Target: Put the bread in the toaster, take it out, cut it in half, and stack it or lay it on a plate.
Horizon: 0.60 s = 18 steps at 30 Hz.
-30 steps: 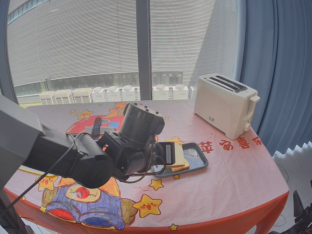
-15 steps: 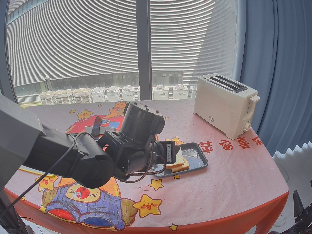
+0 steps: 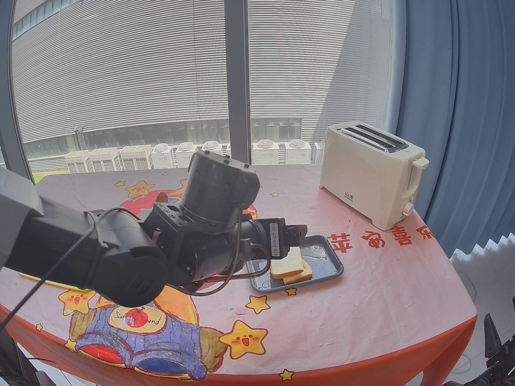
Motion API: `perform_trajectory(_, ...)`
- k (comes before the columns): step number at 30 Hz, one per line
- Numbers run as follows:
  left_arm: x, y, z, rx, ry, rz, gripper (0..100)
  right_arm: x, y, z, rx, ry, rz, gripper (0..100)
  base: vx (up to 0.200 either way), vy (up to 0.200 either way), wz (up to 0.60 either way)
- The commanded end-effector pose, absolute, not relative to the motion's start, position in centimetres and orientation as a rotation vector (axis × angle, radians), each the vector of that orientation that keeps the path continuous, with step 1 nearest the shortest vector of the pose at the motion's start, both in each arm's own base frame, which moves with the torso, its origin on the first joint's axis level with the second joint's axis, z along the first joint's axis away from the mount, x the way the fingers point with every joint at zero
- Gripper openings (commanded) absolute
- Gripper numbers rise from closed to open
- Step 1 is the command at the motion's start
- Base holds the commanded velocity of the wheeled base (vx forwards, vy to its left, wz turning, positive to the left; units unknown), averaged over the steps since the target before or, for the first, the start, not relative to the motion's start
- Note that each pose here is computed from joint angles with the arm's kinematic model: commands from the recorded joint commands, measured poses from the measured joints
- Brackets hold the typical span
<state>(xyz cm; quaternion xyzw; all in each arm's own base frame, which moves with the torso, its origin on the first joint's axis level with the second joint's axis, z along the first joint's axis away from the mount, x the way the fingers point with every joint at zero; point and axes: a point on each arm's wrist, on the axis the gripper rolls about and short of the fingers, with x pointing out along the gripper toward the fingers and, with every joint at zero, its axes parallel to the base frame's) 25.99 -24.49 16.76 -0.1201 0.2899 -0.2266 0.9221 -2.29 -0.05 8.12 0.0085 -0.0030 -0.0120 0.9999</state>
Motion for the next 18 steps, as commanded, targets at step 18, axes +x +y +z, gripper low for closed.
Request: perform_trajectory(18, 23.4, -21.4, 20.9, -0.232, 0.46, -0.442, 100, -2.3, -0.1, 7.6, 0.017, -0.005, -0.023, 100, 0.0, 0.0, 0.0)
